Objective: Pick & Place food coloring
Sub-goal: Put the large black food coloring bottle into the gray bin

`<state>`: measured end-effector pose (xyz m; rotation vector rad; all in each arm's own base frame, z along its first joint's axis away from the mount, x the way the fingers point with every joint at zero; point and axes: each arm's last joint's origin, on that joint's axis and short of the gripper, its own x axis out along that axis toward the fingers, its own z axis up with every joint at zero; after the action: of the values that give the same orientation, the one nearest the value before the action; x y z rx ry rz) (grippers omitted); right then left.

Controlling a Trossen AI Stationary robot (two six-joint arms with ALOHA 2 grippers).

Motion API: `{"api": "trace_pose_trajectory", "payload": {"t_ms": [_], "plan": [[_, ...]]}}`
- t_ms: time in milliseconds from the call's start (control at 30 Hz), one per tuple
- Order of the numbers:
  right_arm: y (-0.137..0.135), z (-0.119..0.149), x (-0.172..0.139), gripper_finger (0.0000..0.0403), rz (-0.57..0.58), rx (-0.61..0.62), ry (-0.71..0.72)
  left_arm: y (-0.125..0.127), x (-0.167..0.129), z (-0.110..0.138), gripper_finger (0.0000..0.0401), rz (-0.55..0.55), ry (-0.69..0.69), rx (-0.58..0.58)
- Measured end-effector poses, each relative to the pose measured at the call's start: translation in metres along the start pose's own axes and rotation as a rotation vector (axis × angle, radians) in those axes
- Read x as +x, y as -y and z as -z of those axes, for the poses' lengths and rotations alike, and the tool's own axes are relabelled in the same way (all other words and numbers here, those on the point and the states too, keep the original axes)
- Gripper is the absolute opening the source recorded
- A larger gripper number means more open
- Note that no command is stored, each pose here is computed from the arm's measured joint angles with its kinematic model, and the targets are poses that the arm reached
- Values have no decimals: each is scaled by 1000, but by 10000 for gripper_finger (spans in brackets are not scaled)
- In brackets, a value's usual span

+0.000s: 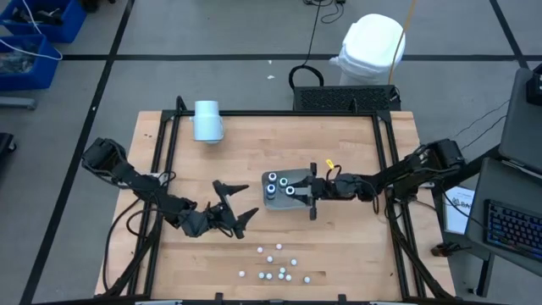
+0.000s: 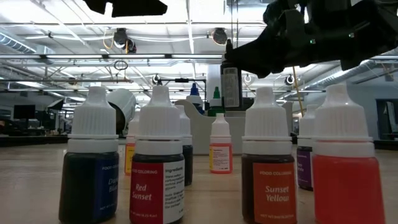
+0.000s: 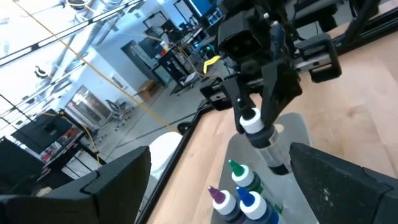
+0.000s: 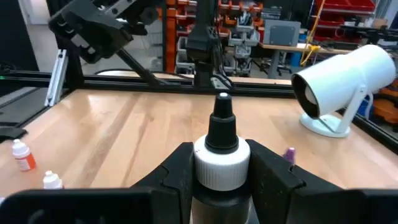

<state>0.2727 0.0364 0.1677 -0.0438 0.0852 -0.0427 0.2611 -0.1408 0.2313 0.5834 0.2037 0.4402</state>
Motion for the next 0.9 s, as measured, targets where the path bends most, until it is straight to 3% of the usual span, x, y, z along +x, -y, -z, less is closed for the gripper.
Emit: {"api": "trace_pose_trajectory", "payload": {"t_ms": [167, 900], "plan": [[-1, 8, 5, 107, 59, -20, 14, 0, 0, 0, 381, 1, 1, 2], [-7, 38, 32, 109, 64, -23, -37, -1, 0, -2, 381, -6, 10, -10]]}}
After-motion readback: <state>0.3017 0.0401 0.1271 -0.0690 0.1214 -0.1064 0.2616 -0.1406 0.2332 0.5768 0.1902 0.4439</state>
